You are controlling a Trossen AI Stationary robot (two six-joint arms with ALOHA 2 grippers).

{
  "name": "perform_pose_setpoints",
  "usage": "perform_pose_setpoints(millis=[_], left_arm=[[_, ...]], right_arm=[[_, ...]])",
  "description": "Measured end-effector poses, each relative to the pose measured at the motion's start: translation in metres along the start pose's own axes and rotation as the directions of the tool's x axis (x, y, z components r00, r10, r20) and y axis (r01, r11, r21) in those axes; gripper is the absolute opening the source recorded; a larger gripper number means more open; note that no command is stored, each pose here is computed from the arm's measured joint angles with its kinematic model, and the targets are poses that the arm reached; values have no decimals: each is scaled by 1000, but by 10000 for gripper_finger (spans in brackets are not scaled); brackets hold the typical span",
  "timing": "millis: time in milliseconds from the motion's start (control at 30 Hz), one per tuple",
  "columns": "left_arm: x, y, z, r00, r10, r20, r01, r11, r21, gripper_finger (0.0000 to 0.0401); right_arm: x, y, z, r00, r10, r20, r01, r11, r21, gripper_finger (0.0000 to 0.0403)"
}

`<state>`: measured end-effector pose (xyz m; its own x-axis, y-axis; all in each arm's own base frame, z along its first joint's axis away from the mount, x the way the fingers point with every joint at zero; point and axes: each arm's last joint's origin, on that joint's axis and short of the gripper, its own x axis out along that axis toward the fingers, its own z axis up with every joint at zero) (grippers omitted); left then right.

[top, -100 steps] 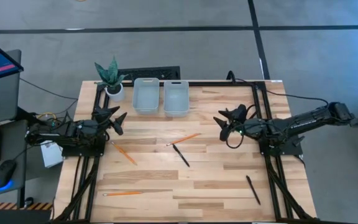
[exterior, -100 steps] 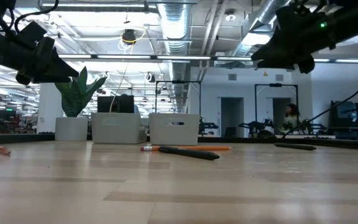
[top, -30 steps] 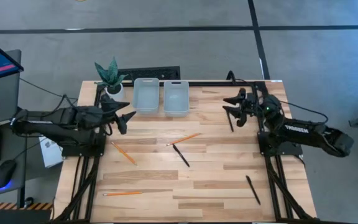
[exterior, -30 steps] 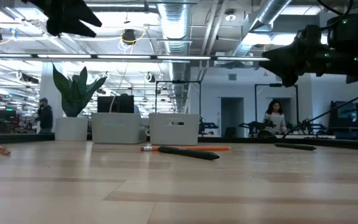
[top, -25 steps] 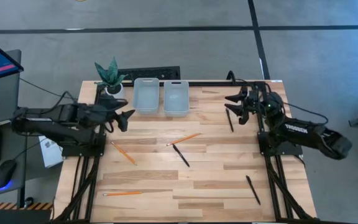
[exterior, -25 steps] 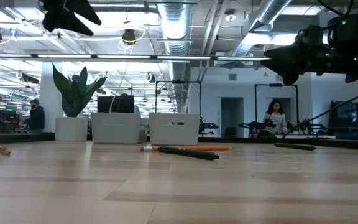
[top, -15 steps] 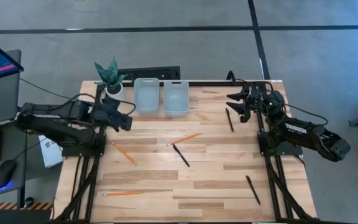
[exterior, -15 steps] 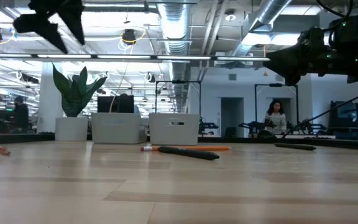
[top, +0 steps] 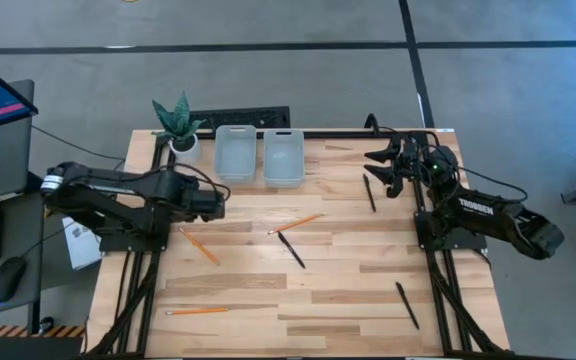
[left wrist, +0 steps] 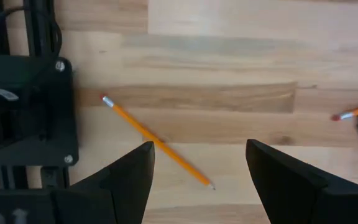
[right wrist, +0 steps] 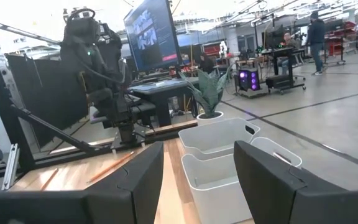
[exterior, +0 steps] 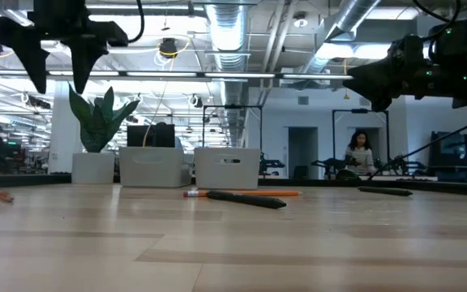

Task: Sort pens & pencils
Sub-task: Put the middle left pencil into the left bin

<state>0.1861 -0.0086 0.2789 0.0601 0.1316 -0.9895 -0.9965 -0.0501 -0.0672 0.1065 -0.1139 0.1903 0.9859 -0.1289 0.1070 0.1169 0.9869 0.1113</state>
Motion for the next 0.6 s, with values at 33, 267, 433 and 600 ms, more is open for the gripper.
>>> perform_pose_setpoints(millis=[33, 267, 433, 600], left_arm=[[2, -2, -1, 1000, 10, 0, -10, 1000, 4, 245], [14, -12, -9, 989, 94, -112, -79, 988, 132, 245], [20, -15, -10, 983, 141, -114, -140, 990, 18, 245], [20, -10, -10, 980, 197, -11, -195, 960, -202, 245]], right_arm=[[0, 0, 0, 1000, 1, 0, -1, 1000, 0, 217], [0, 0, 0, 1000, -1, 0, 1, 1000, 0, 217], [0, 0, 0, 1000, -1, 0, 1, 1000, 0, 217], [0, 0, 0, 1000, -1, 0, 1, 1000, 0, 217]])
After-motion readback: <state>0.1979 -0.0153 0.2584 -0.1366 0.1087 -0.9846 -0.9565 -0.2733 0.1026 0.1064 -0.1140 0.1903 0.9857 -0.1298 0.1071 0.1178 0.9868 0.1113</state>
